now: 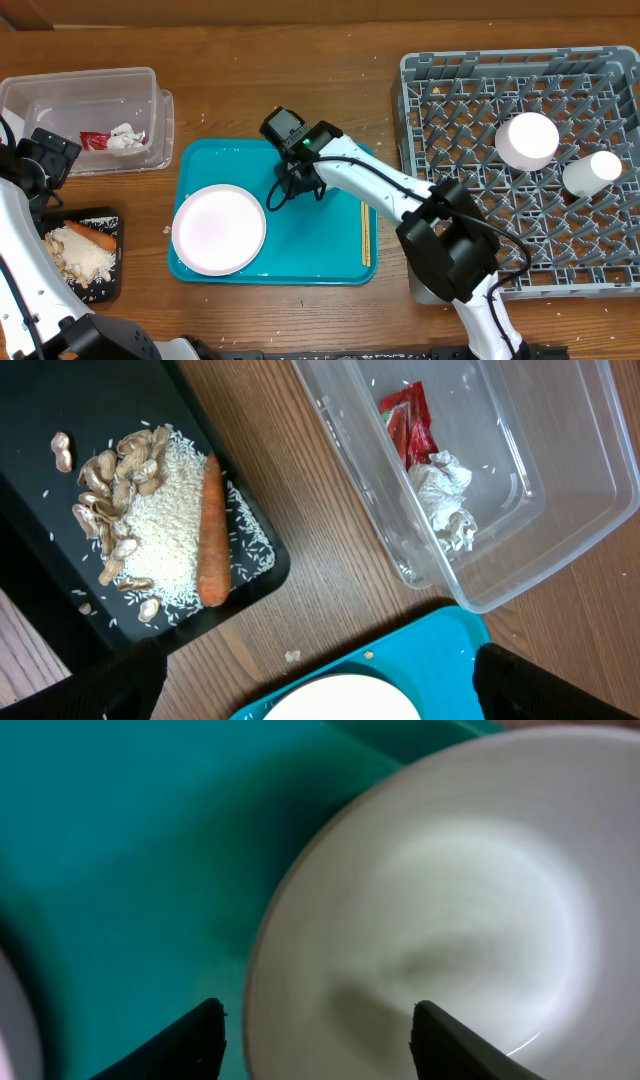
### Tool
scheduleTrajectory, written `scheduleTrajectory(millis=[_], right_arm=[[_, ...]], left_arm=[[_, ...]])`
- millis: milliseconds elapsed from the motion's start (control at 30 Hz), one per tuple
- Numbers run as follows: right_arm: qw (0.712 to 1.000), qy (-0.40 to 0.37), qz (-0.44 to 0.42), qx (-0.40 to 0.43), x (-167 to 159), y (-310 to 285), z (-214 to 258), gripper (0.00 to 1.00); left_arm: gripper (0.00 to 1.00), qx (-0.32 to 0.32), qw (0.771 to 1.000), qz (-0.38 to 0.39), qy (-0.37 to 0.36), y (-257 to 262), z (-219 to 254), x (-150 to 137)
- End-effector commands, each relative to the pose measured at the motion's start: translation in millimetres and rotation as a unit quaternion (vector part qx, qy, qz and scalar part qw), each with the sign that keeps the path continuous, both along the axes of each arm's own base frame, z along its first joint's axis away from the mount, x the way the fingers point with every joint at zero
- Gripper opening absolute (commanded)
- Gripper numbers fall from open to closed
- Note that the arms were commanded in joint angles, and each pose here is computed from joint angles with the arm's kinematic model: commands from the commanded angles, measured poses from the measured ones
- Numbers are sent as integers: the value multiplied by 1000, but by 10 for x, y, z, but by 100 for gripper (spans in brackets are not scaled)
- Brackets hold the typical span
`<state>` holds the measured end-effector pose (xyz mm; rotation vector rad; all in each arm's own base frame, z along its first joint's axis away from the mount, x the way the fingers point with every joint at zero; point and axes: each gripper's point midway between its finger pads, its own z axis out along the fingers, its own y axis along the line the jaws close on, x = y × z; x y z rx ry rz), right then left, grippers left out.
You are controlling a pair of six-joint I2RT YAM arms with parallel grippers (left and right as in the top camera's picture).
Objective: Sort waste into correct bins and load items into the dishwasher
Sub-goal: 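Lower the right gripper and grasp the cream bowl rim, then carry the bowl right and set it in the rack's top row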
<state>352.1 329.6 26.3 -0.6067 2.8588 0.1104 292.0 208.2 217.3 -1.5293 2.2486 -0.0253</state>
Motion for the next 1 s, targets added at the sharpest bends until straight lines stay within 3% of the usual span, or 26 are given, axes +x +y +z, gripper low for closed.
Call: scheduleTrajectory(millis=[0,167,333,567,733,833,967], right_arm=[[1000,-6,12,-13,-20,23,-51,52],[1000,-1,15,4,-12,113,111,21],[1000,-11,14,14,55,177,477,4],[997,-56,-2,54,225,115,1440,4],[984,-117,-85,100,657,-620,2267,4],[975,-99,-132,150,903,-1128,2393,4],[954,-38,-119,272,1055,-1579,2441,4]], left_arm=[[100,5,1000,-3,2,14,10,4],[100,5,1000,-3,2,14,10,4],[100,5,1000,-3,2,14,10,4],[100,5,1000,-3,2,14,10,4],[100,5,1000,-3,2,14,10,4],[100,5,1000,-3,2,14,10,4],[100,5,1000,-3,2,14,10,4]])
